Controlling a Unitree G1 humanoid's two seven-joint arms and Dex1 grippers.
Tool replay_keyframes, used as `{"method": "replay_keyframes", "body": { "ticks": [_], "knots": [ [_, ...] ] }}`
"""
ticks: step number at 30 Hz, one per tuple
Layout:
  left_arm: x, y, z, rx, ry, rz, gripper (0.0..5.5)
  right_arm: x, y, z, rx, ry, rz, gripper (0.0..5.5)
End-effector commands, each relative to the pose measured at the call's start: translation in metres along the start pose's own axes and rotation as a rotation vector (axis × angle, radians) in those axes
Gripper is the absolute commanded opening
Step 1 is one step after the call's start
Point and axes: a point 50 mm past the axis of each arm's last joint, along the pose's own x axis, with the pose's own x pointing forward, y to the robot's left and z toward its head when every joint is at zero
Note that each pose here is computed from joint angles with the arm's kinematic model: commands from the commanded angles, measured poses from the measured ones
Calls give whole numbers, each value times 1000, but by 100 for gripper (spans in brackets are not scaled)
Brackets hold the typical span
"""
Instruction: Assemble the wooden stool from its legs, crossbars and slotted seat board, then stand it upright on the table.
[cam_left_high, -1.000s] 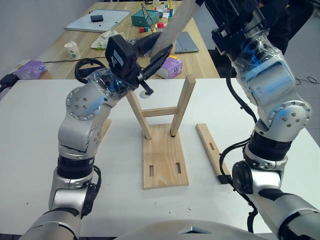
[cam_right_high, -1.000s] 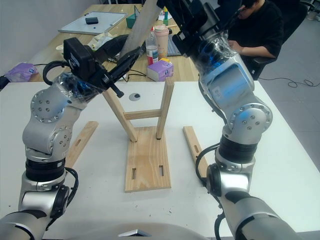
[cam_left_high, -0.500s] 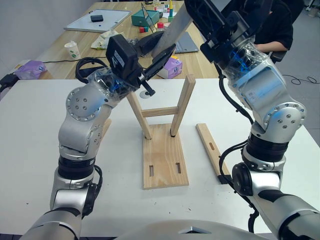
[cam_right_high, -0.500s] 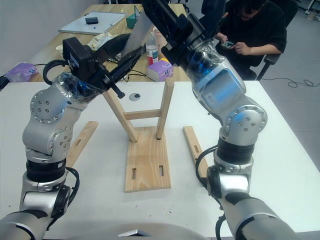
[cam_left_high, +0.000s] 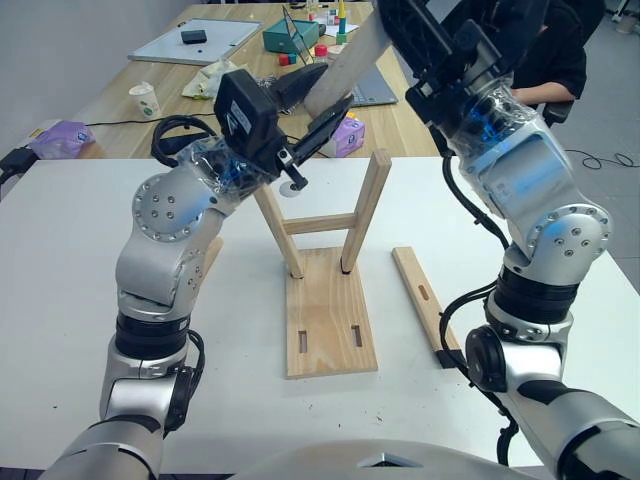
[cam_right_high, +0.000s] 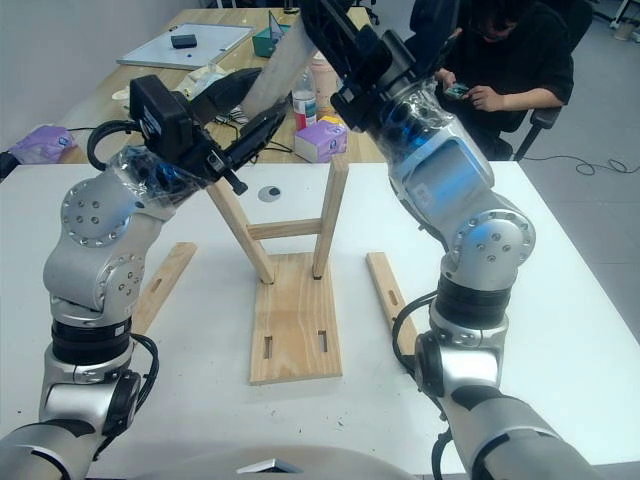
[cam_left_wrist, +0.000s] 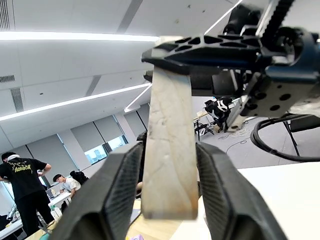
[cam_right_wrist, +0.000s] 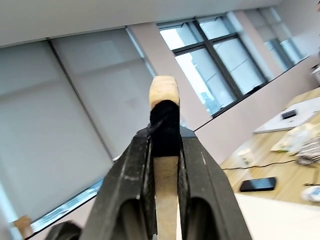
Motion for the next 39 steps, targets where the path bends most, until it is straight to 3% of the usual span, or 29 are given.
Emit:
{"method": "replay_keyframes", "body": {
  "ticks": [1,4,6,10,14,26,32,39],
  "knots": [
    [0,4,0,9,33,-16,262,-10,-24,40,-118,-148,-135,40],
    [-2,14,7,27,14,74,302,-38,-48,65,-249,-189,-275,40],
    [-5,33,16,11,-48,222,305,-71,-70,59,-357,-72,-411,40],
    [-17,69,35,-58,-186,494,305,-143,-95,-14,-341,231,-590,40],
    [-29,86,26,-88,-153,596,305,-178,-94,-55,-312,324,-669,40],
    [-38,93,0,-142,-57,644,305,-204,-102,-102,-309,449,-706,40],
    [-38,94,-1,-143,-52,638,305,-209,-108,-91,-335,396,-755,40],
    [-36,90,1,-157,-55,613,305,-199,-102,-79,-172,263,-712,40]
  ]
}}
